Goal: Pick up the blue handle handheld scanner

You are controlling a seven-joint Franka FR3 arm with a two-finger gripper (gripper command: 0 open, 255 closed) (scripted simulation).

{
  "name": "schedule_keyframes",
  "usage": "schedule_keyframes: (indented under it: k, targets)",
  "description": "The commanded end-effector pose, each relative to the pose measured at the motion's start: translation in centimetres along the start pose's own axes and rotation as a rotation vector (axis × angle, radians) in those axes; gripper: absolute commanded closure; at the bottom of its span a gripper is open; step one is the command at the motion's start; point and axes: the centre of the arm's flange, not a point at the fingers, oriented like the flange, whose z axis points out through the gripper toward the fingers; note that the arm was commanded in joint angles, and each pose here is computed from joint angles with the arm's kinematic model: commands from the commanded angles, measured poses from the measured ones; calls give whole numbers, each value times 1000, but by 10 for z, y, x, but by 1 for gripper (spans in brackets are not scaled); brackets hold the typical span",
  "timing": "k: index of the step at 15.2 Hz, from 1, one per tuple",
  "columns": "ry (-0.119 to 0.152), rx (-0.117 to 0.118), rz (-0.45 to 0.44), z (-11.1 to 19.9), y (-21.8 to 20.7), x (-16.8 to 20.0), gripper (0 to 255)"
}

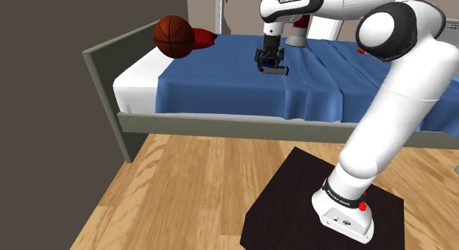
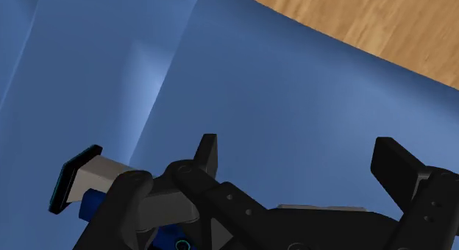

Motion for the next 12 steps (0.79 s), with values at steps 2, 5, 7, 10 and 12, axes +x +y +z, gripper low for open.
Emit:
schedule_keyframes:
  k: [2, 5, 7, 10, 12]
  targets:
    - [7, 2, 70, -1, 25, 30, 0]
    - [14, 5, 139, -4, 52, 59, 0]
    - [18, 7, 185, -5, 70, 77, 0]
    - [25, 10, 254, -8, 99, 103, 0]
    - [29, 11, 300, -10, 120, 119, 0]
